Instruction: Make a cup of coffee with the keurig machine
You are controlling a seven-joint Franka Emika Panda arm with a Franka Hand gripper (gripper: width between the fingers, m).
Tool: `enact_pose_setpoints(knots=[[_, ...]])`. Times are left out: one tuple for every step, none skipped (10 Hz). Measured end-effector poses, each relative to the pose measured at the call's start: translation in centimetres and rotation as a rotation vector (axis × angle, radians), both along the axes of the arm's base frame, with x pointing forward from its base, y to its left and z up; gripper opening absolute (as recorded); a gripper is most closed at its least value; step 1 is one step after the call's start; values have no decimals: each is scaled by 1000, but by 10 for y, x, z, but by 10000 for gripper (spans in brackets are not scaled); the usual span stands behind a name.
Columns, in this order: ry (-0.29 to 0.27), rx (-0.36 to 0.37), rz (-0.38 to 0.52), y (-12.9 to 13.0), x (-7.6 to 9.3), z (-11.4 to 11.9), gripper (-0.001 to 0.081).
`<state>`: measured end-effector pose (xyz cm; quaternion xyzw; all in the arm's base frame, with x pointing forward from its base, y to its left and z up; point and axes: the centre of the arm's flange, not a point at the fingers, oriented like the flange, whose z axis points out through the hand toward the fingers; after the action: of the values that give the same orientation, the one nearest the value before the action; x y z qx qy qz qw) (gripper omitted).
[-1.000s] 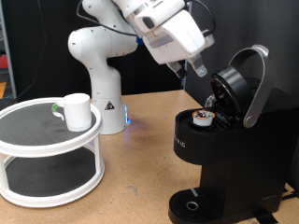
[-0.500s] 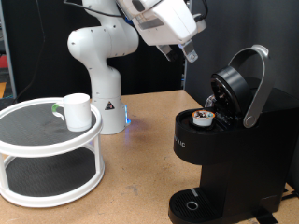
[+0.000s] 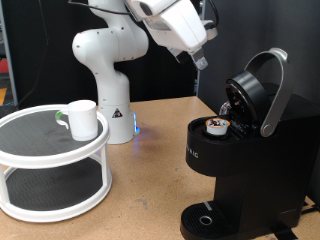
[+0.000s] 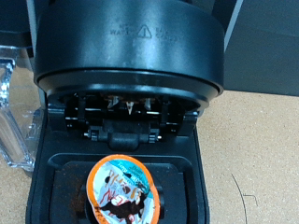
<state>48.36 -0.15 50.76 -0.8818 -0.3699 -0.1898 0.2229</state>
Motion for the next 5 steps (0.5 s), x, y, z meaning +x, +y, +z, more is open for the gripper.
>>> enact_pose_setpoints(knots=[[2, 5, -2, -2, 0, 1, 806], [4, 5, -1, -1, 0, 0, 806], [6, 18, -4, 0, 0, -1, 806], [-5, 49, -8, 6, 1, 0, 806], [-10, 72, -4, 14, 1, 1, 806]])
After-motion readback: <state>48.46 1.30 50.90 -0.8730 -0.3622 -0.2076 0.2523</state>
